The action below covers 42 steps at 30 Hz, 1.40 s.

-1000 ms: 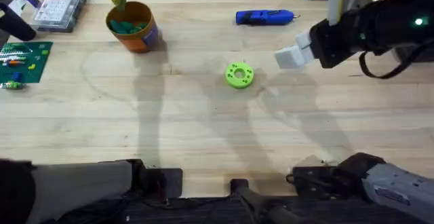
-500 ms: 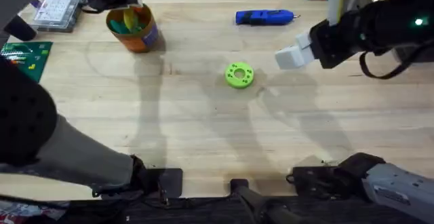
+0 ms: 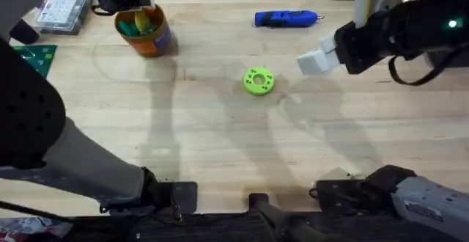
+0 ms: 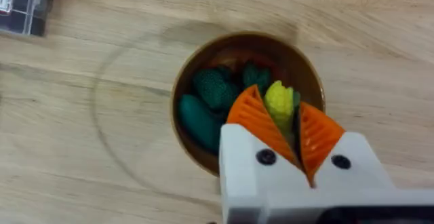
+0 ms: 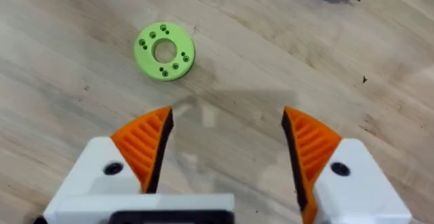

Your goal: Pick up the gripper from the table and insert it into the empty holder that is missing its gripper. Then pick up a screw, insert it into the mounting hole, and use the screwdriver to tighten it. Finally, clean up the table by picking up the vegetable and placing it into the bucket.

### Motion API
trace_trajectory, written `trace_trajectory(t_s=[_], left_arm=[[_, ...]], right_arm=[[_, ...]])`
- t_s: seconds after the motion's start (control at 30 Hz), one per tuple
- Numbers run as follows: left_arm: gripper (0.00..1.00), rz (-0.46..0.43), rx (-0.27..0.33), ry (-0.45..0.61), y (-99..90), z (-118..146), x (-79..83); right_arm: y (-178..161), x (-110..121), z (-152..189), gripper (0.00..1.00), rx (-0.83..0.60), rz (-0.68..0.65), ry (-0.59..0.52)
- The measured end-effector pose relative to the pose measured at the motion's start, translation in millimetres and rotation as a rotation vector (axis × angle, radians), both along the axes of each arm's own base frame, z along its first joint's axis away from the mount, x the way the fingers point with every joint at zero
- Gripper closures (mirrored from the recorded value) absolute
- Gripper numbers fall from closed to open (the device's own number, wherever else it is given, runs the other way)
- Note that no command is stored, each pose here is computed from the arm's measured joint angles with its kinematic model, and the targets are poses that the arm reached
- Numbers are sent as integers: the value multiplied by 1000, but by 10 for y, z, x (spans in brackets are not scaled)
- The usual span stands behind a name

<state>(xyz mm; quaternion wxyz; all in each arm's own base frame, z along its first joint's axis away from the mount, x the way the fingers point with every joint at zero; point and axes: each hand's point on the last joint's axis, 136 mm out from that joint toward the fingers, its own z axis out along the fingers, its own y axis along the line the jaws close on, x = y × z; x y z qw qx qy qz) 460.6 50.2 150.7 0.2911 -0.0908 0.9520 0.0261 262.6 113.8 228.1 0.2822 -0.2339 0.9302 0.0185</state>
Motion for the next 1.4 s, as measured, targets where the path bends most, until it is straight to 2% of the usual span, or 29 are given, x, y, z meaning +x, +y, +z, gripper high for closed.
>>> trace_trajectory(t_s=[0.33, 0.37, 0.4, 0.53, 0.57, 0.6, 0.97, 1.1, 1.23, 1.4], left_arm=[[960, 2, 3, -3, 6, 4, 5], [934, 0, 4, -3, 6, 4, 5], [832, -3, 7, -2, 7, 4, 5], [217, -3, 7, -2, 8, 4, 5], [92, -2, 7, -2, 8, 4, 5], [36, -1, 6, -2, 8, 4, 5], [14, -1, 6, -1, 8, 3, 3], [15, -1, 3, 28, 0, -8, -70], [14, -8, -11, 71, -46, 187, -350], [15, -13, -10, 23, -100, 810, -854]], right_arm=[[2, 4, -12, 43, -2, 0, 4], [4, 7, -25, 43, -4, 0, 9], [7, 13, -38, 43, -6, 0, 13], [17, 33, -96, 43, -16, 0, 33], [18, 36, -104, 43, -17, 0, 35], [19, 37, -106, 43, -17, 0, 36], [18, 36, -106, 43, -17, 0, 36], [4, 6, -126, 43, -24, 0, 50], [-8, -17, -136, 43, -29, 0, 60], [-28, -57, -35, 43, -12, 0, 27]])
